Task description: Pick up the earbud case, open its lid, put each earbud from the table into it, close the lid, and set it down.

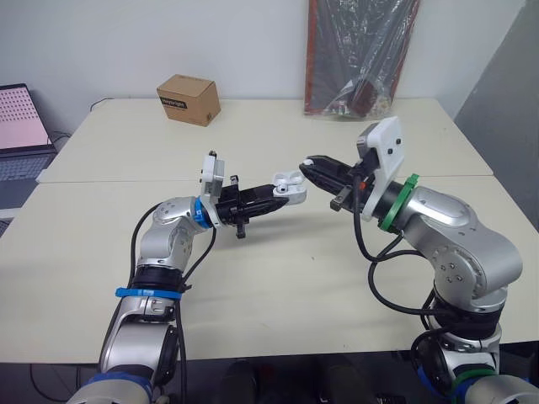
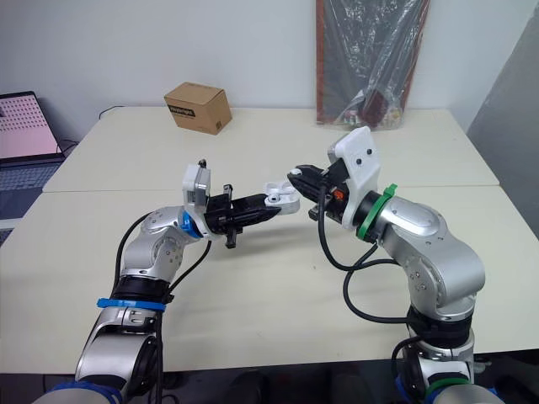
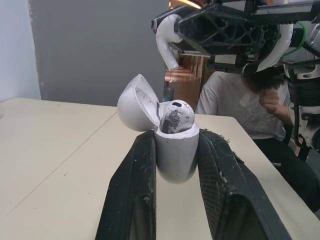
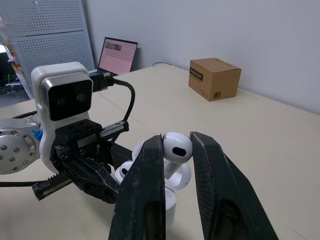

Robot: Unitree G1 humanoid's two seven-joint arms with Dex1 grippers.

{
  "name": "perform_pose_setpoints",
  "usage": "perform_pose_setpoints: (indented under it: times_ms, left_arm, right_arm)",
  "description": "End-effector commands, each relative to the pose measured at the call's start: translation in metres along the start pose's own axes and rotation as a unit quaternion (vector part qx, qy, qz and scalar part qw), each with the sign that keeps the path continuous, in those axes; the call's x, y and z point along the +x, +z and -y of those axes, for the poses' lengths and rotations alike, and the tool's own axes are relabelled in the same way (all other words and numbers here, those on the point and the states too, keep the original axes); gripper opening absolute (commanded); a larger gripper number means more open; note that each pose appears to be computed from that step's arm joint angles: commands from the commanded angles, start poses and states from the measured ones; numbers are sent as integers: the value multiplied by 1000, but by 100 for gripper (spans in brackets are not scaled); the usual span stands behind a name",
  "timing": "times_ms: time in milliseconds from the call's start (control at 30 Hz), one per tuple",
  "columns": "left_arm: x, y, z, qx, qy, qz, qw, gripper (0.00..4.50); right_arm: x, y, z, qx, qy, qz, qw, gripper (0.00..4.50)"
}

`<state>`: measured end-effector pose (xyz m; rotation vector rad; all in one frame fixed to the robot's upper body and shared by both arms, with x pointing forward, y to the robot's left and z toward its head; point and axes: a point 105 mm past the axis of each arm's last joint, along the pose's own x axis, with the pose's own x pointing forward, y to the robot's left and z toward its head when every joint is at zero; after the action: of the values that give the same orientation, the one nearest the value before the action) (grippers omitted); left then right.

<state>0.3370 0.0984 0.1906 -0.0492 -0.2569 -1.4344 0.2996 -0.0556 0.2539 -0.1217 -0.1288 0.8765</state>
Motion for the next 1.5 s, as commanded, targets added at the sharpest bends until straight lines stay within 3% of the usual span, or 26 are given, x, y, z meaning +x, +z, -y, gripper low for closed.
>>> perform_pose_setpoints:
  times_ms: [33,433,833,1333,1500]
  left_arm:
    - [2,13,2,24,-14,4,1000,79]
    - [6,20,3,28,-15,11,999,79]
    - [7,24,1,33,-9,18,999,79]
    - [12,26,0,50,-11,18,999,79]
    - [13,27,0,53,-12,19,998,79]
  right_arm:
    - [-1,5,-4,-11,5,15,1000,41]
    - [1,-8,-6,-15,6,-11,1000,41]
    - [6,-8,-12,-186,8,-41,982,41]
    - [10,-18,-18,-153,57,-97,982,41]
    - [11,-15,-18,-157,59,-92,981,212]
